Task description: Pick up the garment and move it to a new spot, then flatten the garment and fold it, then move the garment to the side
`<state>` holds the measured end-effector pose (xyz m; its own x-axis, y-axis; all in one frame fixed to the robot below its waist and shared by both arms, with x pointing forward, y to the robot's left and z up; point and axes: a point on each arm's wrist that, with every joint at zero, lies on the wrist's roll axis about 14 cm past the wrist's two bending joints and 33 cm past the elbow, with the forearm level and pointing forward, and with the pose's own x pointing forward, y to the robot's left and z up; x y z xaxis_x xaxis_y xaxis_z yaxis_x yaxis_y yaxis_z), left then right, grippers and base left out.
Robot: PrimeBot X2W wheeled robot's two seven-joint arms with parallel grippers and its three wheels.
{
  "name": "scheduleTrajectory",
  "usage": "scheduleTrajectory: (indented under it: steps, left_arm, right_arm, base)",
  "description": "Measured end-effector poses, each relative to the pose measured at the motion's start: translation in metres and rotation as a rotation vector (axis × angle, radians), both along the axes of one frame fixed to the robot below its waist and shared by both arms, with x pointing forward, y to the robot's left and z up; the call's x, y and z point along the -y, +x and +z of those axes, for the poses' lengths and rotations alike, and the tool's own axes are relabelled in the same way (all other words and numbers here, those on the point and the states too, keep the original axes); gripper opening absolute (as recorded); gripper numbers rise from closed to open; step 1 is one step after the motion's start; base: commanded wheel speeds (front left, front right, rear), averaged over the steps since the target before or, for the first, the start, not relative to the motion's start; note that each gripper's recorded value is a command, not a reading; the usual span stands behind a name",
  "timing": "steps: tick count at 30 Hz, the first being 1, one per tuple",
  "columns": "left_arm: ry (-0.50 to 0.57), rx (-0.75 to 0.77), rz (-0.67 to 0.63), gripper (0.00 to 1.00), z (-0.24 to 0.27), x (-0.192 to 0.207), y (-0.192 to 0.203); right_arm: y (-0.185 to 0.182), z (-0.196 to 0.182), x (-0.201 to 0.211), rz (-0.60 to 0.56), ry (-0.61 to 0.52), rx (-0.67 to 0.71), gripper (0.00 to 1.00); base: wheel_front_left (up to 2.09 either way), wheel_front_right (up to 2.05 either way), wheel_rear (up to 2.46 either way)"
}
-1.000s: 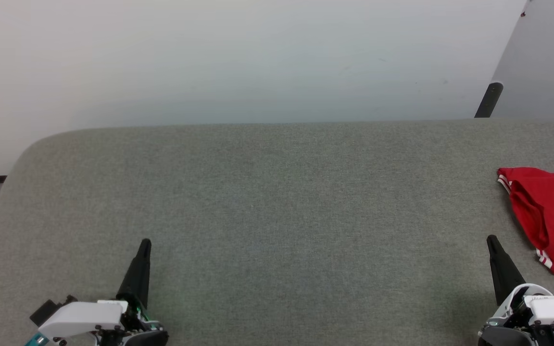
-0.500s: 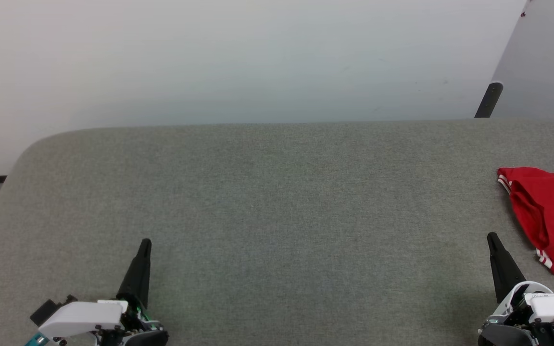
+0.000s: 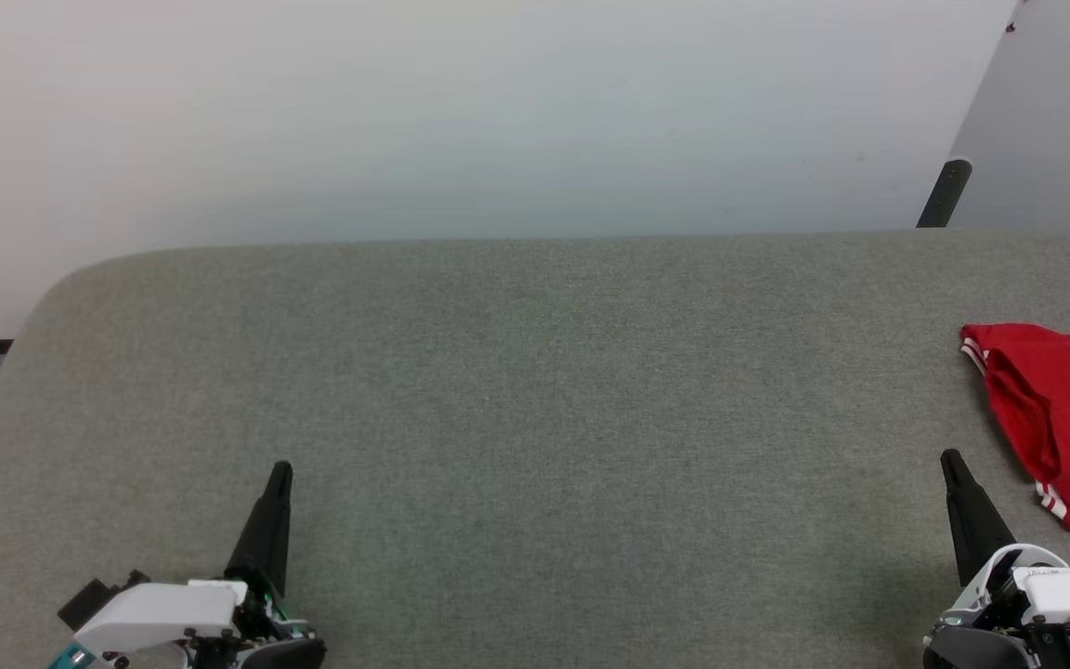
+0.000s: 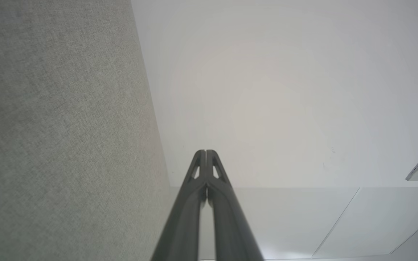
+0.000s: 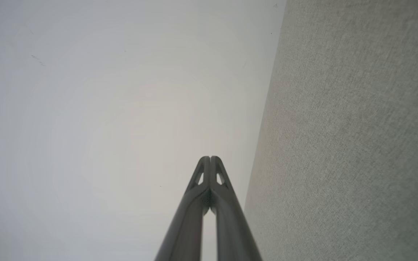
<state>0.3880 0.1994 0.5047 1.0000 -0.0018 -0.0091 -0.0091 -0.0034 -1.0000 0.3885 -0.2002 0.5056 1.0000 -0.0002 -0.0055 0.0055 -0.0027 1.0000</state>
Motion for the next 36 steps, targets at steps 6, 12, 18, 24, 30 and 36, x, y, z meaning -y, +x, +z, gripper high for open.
scheduleTrajectory:
  steps: [6, 12, 18, 24, 30, 36]
  left_arm:
    - [0.000, 0.000, 0.000, 0.00, 0.0000, 0.0000, 0.0000]
    - [0.000, 0.000, 0.000, 0.00, 0.0000, 0.0000, 0.0000]
    - [0.000, 0.000, 0.000, 0.00, 0.0000, 0.0001, 0.0000]
    - [0.000, 0.000, 0.000, 0.00, 0.0000, 0.0001, 0.0000]
    - [0.000, 0.000, 0.000, 0.00, 0.0000, 0.0000, 0.0000]
    - [0.000, 0.000, 0.000, 0.00, 0.0000, 0.0001, 0.0000]
  right_arm:
    - [0.0000, 0.0000, -0.0001, 0.000, 0.000, 0.000, 0.00]
    - [0.0000, 0.0000, -0.0001, 0.000, 0.000, 0.000, 0.00]
    - [0.0000, 0.0000, -0.0001, 0.000, 0.000, 0.000, 0.00]
    - [0.0000, 0.0000, 0.0000, 0.000, 0.000, 0.000, 0.00]
    - [0.0000, 0.0000, 0.0000, 0.000, 0.000, 0.000, 0.00]
    - [0.0000, 0.0000, 0.0000, 0.000, 0.000, 0.000, 0.00]
  base:
    - [0.00, 0.00, 0.00]
    - [0.00, 0.00, 0.00]
    - [0.00, 0.00, 0.00]
    - [0.00, 0.00, 0.00]
    - [0.00, 0.00, 0.00]
    - [0.00, 0.00, 0.00]
